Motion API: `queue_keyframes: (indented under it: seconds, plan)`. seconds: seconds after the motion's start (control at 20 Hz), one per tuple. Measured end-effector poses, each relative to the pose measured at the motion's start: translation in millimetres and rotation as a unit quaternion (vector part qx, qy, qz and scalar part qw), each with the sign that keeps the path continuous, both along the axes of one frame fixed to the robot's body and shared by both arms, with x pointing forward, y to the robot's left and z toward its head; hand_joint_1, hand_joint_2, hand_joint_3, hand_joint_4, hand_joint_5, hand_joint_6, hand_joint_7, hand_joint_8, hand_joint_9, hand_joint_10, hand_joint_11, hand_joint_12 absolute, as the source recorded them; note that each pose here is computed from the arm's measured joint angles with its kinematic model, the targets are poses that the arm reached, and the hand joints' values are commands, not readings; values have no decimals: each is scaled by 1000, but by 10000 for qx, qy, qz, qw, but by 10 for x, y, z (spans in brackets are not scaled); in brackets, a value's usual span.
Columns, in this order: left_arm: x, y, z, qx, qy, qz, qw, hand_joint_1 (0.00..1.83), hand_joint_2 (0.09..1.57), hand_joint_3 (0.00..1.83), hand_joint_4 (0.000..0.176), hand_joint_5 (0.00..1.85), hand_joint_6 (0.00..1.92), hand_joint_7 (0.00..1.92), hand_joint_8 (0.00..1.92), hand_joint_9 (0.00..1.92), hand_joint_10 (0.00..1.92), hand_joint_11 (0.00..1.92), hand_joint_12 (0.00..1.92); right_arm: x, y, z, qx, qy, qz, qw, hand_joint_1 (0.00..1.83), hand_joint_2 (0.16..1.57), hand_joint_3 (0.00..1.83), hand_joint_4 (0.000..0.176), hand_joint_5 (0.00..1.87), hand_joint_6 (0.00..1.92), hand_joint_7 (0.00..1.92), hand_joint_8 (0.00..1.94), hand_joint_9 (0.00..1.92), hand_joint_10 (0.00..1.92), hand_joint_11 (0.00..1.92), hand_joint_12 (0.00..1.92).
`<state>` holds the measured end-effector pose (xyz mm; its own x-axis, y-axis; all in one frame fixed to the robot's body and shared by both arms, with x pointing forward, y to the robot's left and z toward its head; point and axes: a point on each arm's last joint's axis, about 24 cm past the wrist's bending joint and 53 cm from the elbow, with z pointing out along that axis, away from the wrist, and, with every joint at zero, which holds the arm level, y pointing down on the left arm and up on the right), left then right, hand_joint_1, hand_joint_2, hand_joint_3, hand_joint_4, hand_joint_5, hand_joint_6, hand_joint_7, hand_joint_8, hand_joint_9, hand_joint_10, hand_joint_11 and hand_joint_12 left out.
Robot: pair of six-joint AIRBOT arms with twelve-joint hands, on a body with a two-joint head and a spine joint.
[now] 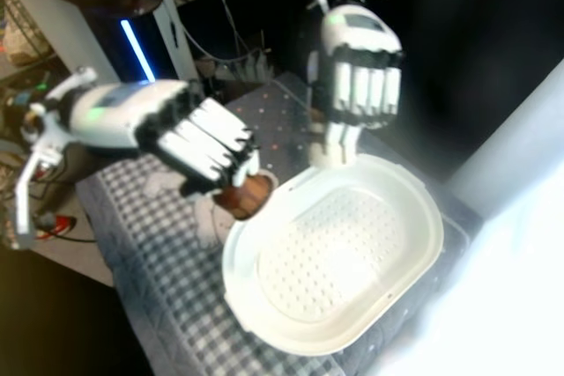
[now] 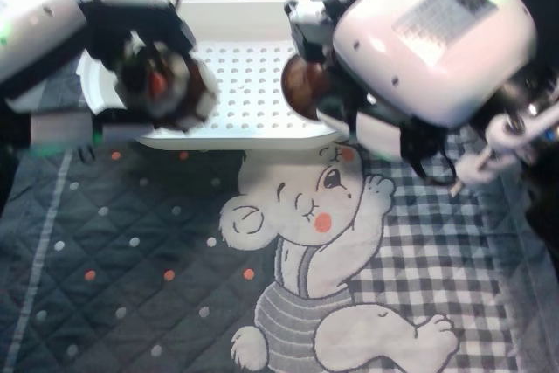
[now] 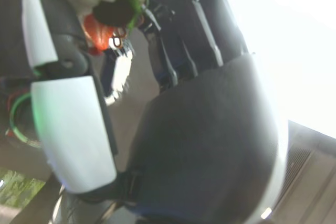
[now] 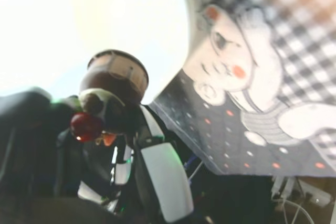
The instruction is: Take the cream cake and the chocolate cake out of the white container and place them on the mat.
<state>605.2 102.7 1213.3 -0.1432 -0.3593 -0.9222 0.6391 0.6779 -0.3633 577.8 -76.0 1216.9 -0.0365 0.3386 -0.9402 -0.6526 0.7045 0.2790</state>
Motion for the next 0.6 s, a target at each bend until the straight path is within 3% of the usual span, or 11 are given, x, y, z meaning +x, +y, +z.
queue_keyframes:
  seconds: [0.05,0.15,0.2,0.25,0.3,0.35,0.45,0.5,0.55,0.6]
  plan:
    - [-84,-28,-30,25,26,-73,10000,1338,1187,0,0,707,1228,826,1170,908,1373,760,1435,-81,-3,-34,8,43,23,10000,1268,1122,0,0,897,991,1067,1058,503,1486,355,1863]
    - [-217,-51,-128,81,169,-150,9997,1332,1198,2,0,685,1265,794,1214,898,1380,747,1445,-215,33,-158,-9,232,101,9997,1273,1122,0,0,918,889,1041,1158,528,1519,282,1909]
    - [-284,-71,-235,148,320,-195,9992,1169,1240,0,0,672,1336,834,1330,857,1045,714,1503,-279,58,-264,-36,403,140,9991,1284,1100,0,0,966,813,1082,1089,551,1487,322,1921]
    - [-330,-90,-322,211,444,-234,9985,1291,1230,0,0,643,1333,786,1265,833,1400,679,1526,-306,75,-341,-43,520,152,9985,1282,1103,0,0,962,802,1069,1119,560,1477,329,1921]
    - [-375,-114,-428,252,601,-276,9975,1317,1231,1,0,632,1318,775,1270,812,1511,658,1579,-323,63,-430,-42,674,114,9977,1281,1104,0,0,953,819,1072,1110,555,1480,342,1921]
    - [-405,-138,-539,186,829,-305,9959,1335,1227,0,0,643,1302,776,1252,790,1534,677,1589,-347,34,-518,-73,800,71,9967,1273,1124,5,0,904,877,1036,1175,517,1491,336,1921]
    - [-496,-171,-806,214,1316,-390,9903,1341,1222,0,0,645,1291,795,1226,789,1526,693,1576,-443,7,-695,-115,1140,19,9934,1282,1101,0,0,939,881,1103,1027,566,1434,365,1921]
    - [-545,-174,-927,223,1549,-420,9868,1339,1226,1,0,635,1306,795,1242,779,1532,704,1595,-531,23,-781,-168,1284,70,9916,1280,1106,0,0,946,832,1076,1099,582,1485,378,1921]
    - [-576,-171,-984,202,1683,-434,9846,1338,1230,1,0,629,1308,791,1270,764,1537,671,1592,-576,28,-824,-166,1381,99,9902,1261,1152,6,0,878,883,964,1310,519,1636,391,1921]
    - [-620,-162,-1055,205,1829,-439,9819,1347,1208,0,0,677,1200,829,1247,817,1516,685,1575,-620,17,-891,-52,1606,143,9869,1254,1171,4,0,845,924,929,1372,484,1647,373,1921]
